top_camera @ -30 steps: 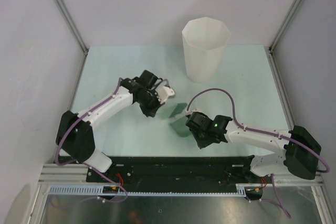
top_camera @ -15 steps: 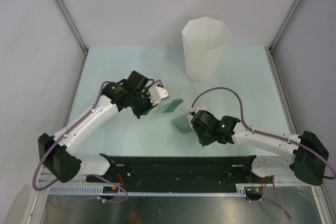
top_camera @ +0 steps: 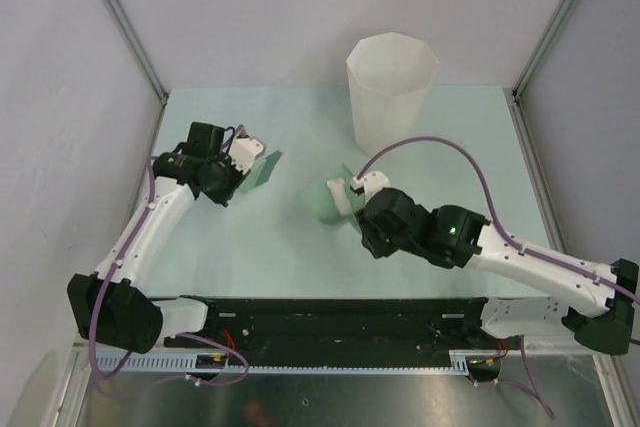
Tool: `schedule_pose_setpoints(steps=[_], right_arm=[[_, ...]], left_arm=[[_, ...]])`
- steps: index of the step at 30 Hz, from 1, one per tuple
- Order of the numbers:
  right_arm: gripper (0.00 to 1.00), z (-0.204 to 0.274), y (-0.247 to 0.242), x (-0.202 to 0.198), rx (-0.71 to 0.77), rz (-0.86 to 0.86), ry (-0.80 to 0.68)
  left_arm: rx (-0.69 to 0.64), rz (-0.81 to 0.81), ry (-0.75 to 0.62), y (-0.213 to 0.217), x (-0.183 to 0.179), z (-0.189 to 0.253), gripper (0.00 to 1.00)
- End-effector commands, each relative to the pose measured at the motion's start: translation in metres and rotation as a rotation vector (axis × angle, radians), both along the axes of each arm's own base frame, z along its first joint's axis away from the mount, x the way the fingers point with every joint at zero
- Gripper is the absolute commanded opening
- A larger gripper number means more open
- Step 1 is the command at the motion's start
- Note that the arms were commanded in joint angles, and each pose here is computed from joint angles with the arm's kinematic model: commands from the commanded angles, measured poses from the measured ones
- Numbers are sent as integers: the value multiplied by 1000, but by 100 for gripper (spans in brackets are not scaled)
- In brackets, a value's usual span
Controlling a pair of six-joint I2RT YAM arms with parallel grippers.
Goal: Sweep away the paper scraps from the table
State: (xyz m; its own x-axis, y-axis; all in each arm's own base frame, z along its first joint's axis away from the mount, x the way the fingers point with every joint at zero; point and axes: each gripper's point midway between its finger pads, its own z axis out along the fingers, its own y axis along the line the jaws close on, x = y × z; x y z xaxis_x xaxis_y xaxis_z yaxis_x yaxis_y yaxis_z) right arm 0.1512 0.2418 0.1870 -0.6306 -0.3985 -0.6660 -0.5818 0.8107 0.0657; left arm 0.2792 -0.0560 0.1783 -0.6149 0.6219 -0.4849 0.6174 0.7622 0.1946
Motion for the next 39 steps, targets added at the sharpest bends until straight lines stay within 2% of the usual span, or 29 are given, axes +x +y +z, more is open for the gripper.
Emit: schedule_pose_setpoints(steps=[1,4,8,15,18,21,22,26,31,35,39], right_arm=[[0,62,4,24,7,-6,-121],[0,83,-1,47,-14,-26,-154],[0,147,-7,91,27,-90,-277],[0,217,-62,181,-48,-259,-473],[0,237,-95,213,-170,-331,-558],[0,245,-120,239,-350,-360,-621],[0,252,-125,243,-395,-367,-646],[0,262,-143,258,-749,-282,-717],[0,294,-162,263,-1029,-323,-839],[0,316,-170,255,-1204,-245,-939],[0,298,-166,260,-1375,-17,-957]], left_arm=[[-57,10,-13,-1,-5,-8,0],[-71,14,-8,0,-9,-13,0],[-83,9,-2,-2,-16,-19,0],[-86,10,-8,-1,-22,-22,0],[-73,10,-5,2,-24,-25,0],[-69,16,-7,3,-24,-25,0],[-69,15,-10,3,-23,-24,0],[-69,17,-20,3,-20,-21,0],[-61,21,-23,4,-18,-19,0],[-57,20,-26,5,-18,-18,0],[-57,17,-28,5,-18,-18,0]])
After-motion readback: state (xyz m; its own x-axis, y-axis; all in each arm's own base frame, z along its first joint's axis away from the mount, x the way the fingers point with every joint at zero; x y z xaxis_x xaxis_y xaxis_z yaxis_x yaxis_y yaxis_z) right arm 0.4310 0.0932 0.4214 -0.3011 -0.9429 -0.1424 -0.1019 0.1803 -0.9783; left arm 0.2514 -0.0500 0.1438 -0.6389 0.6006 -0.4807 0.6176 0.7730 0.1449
